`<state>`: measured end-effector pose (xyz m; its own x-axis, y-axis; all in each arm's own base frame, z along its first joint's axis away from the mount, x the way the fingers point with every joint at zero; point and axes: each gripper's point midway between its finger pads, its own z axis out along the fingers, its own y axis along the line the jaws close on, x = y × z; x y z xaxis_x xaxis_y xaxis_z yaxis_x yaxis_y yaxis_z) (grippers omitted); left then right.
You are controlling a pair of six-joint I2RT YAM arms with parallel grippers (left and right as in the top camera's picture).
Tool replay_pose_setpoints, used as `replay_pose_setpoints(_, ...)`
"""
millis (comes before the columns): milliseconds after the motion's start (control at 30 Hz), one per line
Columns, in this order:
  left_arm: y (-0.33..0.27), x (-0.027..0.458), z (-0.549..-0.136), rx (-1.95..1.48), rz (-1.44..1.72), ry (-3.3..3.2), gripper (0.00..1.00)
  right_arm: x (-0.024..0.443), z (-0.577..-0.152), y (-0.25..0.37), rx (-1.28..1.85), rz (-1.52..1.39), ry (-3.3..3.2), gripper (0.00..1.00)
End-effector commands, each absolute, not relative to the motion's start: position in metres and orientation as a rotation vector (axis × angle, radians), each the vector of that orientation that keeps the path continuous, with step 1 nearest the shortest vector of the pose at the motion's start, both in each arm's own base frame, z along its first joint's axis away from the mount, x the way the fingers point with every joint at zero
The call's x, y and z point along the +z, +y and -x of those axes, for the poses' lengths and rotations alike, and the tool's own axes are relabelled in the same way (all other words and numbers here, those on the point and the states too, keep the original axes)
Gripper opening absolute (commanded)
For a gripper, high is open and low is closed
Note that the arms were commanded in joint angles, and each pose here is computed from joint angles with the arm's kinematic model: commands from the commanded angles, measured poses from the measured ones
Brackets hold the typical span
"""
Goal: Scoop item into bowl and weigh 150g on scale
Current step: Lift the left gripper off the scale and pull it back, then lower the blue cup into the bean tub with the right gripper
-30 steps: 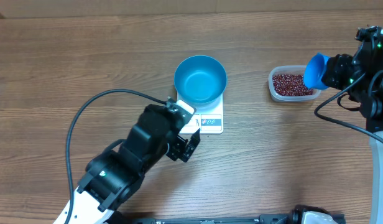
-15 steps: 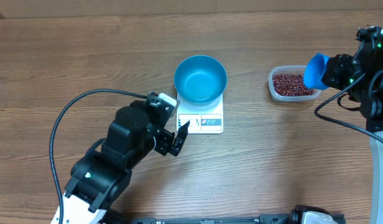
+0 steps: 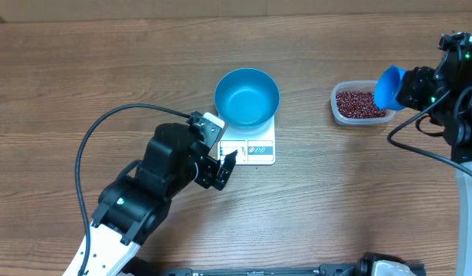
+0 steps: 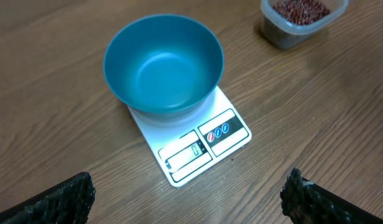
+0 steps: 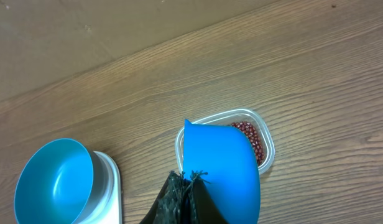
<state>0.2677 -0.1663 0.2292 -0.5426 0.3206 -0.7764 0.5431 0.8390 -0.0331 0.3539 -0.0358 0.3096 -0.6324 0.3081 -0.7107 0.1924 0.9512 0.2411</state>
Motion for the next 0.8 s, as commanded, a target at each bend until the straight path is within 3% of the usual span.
replay_pose_setpoints(0,-0.171,0.225,-0.274,-0.344,-0.655,2.204,1.0,0.325,-0.354,-0.039,0.164,-0.347,2.23,0.04)
replay_pose_setpoints(767,-0.174,0.211,-0.279,-0.336,-0.665,2.244,1.0,0.323,-0.353,-0.037,0.17,-0.345,2.24,0.04)
